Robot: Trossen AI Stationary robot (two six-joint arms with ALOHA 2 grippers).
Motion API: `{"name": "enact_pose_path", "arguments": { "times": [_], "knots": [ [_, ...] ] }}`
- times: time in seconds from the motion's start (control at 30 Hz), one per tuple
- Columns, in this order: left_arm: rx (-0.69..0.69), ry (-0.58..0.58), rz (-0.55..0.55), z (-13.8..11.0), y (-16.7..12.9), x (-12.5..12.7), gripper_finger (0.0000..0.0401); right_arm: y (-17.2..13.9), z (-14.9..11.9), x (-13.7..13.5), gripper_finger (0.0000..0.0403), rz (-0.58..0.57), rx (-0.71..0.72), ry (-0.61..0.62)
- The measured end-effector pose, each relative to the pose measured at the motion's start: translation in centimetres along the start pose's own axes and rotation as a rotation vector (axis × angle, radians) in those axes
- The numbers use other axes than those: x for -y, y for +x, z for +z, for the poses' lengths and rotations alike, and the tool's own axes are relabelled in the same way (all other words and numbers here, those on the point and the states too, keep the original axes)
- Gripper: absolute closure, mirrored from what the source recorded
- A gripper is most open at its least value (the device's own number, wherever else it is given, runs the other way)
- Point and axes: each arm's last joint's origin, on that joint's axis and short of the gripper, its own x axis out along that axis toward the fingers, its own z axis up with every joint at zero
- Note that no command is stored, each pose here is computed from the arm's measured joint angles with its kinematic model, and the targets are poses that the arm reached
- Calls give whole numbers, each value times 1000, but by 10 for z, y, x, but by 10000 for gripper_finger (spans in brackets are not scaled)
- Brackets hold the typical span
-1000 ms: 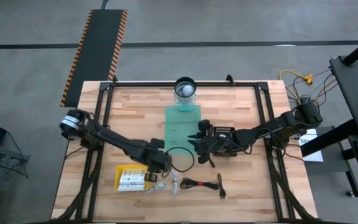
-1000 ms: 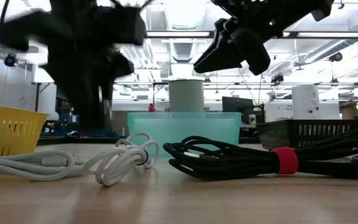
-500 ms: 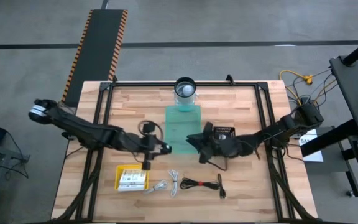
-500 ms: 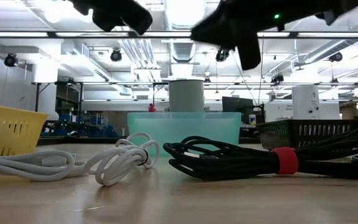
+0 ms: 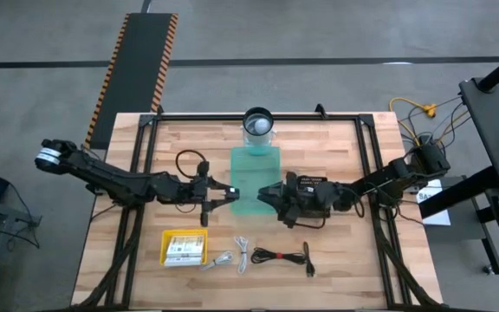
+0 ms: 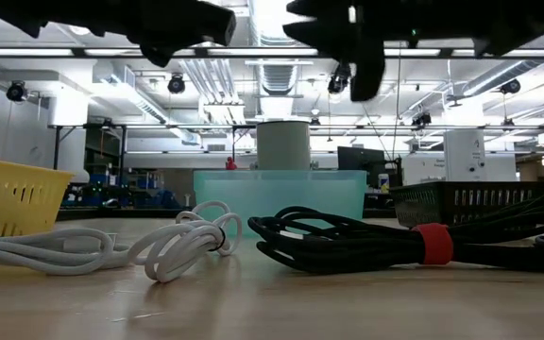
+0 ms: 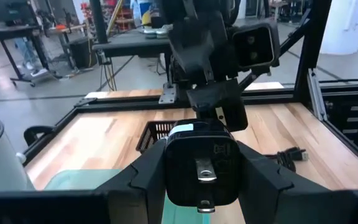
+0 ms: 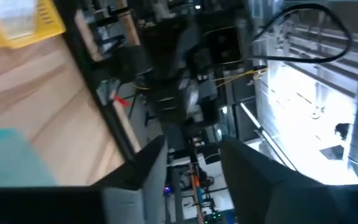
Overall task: Pick and place items into bin
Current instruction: Put the black charger adapter into the black bin
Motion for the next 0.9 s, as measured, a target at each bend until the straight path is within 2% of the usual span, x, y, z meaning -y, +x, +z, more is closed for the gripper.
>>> {"name": "enact_pose_path", "arguments": {
  "times": [0.13, 0.2, 0.3, 0.4, 0.63, 0.9],
  "knots": [
    [42, 6, 6, -3, 11, 2, 271, 7, 5, 7, 214, 6, 1, -3],
    [118, -20, 24, 1, 17, 2, 271, 10, 7, 10, 193, 14, 1, -11],
    [194, -25, 50, 1, 24, 1, 271, 13, 9, 12, 166, 29, -7, -33],
    [207, -16, 64, -2, 29, -1, 271, 14, 9, 14, 149, 25, -8, -38],
    [213, -49, 76, -5, 37, -4, 271, 16, 10, 18, 137, 10, -7, -36],
    [200, -69, 25, -7, 50, -1, 271, 17, 8, 18, 150, 14, -15, -52]
  ]
}}
